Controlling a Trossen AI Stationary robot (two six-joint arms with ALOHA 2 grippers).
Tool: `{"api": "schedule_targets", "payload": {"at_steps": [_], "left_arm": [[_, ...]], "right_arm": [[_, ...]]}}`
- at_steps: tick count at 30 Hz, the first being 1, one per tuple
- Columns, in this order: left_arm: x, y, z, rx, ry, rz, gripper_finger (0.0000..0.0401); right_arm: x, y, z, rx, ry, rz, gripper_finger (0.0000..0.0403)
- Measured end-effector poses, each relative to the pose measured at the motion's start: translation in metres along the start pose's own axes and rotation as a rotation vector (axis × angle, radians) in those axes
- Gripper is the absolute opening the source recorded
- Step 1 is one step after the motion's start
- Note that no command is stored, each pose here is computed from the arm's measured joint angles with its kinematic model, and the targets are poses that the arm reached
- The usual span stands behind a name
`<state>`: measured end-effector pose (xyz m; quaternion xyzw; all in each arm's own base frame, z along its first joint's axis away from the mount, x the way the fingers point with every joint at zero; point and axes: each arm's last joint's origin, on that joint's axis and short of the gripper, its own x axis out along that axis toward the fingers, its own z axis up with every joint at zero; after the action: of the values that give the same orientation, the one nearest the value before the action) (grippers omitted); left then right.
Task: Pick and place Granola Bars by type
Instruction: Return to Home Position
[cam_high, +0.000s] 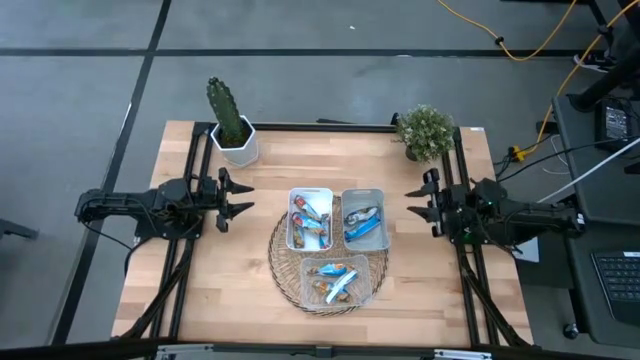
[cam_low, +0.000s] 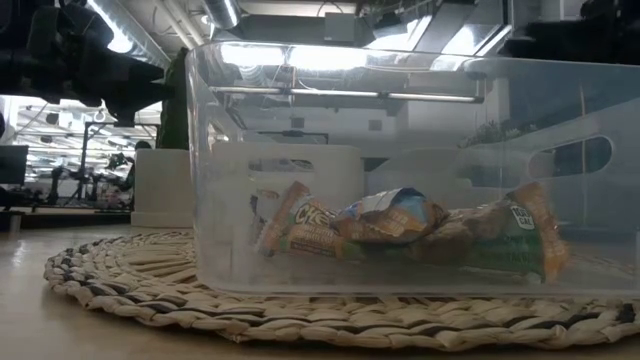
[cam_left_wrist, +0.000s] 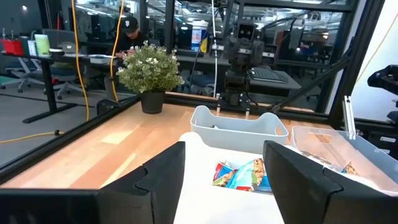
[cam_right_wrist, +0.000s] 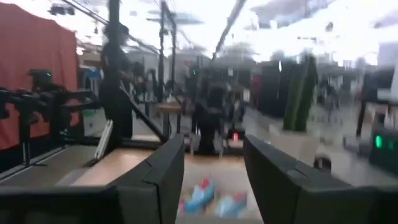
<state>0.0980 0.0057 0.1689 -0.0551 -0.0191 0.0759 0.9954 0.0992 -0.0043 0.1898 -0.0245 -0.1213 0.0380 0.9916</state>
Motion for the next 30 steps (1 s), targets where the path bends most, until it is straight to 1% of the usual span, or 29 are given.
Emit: {"api": "schedule_targets", "payload": {"at_steps": [5, 7, 9, 11, 15, 18, 30], "left_arm": [[0.000, 0.000, 0.000, 0.000, 0.000, 0.000, 0.0206], [0.000, 0.000, 0.000, 0.000, 0.000, 0.000, 0.0208], [0.000, 0.000, 0.000, 0.000, 0.000, 0.000, 0.0209], [0.000, 0.000, 0.000, 0.000, 0.000, 0.000, 0.0209], [0.000, 0.000, 0.000, 0.000, 0.000, 0.000, 0.0206], [0.000, 0.000, 0.000, 0.000, 0.000, 0.000, 0.0206], [0.000, 0.000, 0.000, 0.000, 0.000, 0.000, 0.0206]], "right_arm": [[-0.001, 0.000, -0.015, 0.069, 0.158, -0.003, 0.0168], [-0.002, 0.001, -0.020, 0.081, 0.206, 0.026, 0.0168], [-0.002, 0.003, -0.021, 0.086, 0.213, 0.066, 0.0168], [-0.003, 0.003, -0.022, 0.125, 0.226, 0.079, 0.0168], [-0.003, 0.003, -0.023, 0.248, 0.245, 0.068, 0.0168], [-0.003, 0.003, -0.023, 0.295, 0.249, 0.061, 0.0168], [-0.003, 0.003, -0.023, 0.299, 0.250, 0.059, 0.0168]]}}
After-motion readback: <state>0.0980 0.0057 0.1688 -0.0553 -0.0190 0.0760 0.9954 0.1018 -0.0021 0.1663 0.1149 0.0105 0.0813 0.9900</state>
